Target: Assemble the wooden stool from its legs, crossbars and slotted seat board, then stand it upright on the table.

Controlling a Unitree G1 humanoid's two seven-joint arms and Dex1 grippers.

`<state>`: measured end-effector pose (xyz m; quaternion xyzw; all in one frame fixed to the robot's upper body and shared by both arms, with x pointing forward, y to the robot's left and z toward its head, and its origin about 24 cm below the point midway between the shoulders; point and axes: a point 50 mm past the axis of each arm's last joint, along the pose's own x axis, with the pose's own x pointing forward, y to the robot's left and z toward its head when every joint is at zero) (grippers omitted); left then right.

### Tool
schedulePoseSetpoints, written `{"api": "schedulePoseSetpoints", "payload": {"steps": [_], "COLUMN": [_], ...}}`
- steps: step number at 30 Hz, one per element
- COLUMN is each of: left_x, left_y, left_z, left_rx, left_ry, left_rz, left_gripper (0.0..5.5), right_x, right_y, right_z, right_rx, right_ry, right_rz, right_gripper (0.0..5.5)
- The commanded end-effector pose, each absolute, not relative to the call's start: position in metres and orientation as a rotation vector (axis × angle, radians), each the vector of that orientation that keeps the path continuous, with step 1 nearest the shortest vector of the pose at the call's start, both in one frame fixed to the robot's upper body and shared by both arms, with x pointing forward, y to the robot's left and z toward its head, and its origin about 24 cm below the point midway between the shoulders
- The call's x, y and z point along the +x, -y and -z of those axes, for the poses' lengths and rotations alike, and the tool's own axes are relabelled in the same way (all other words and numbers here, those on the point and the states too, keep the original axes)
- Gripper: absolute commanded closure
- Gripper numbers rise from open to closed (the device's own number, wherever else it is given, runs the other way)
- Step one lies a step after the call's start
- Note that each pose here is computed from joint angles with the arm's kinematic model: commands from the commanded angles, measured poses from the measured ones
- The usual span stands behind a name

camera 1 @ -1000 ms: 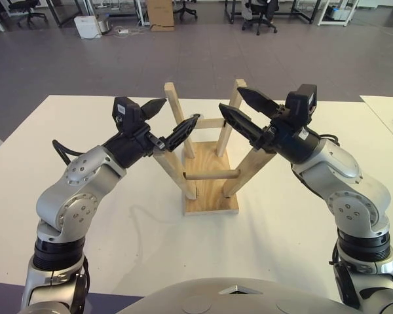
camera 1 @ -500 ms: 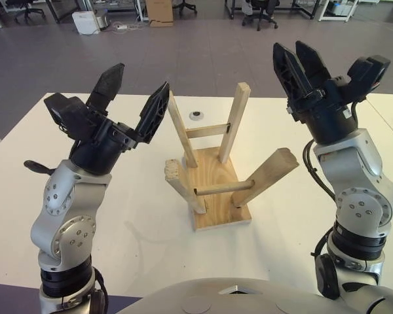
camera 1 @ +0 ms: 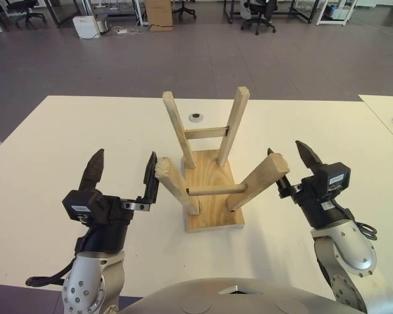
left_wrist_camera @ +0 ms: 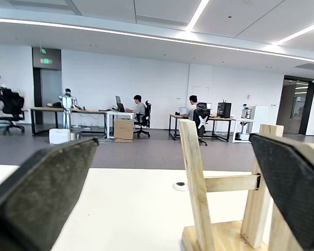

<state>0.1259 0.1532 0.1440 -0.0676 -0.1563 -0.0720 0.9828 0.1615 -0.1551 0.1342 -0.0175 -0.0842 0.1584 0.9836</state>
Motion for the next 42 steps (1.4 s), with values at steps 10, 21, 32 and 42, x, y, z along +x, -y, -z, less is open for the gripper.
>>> {"api": "schedulePoseSetpoints", "payload": {"steps": [10,21,32,42], "left_x": [0.146,0.151,0.176,0.140], "left_y": [-0.137,-0.191,-0.184,-0.130], "left_z": [-0.163,-0.118,-0.230,-0.085], "left_rx": [-0.175,-0.071,-0.637,-0.507], "left_ry": [0.270,0.103,0.490,-0.458], "left_rz": [0.368,0.234,0.531,0.544], "left_gripper": [0.17,0.17,0.17,0.17], "right_x": [0.182,0.208,0.207,0.198], "right_y": [0.149,0.169,0.138,0.134], "right_z": [-0.139,-0.162,-0.253,-0.149], "right_rx": [-0.107,-0.070,0.542,0.339], "right_ry": [0.217,0.275,0.459,-0.138], "right_rz": [-0.388,-0.241,-0.543,-0.461], "right_gripper": [2.17,2.17,2.17,2.17]}}
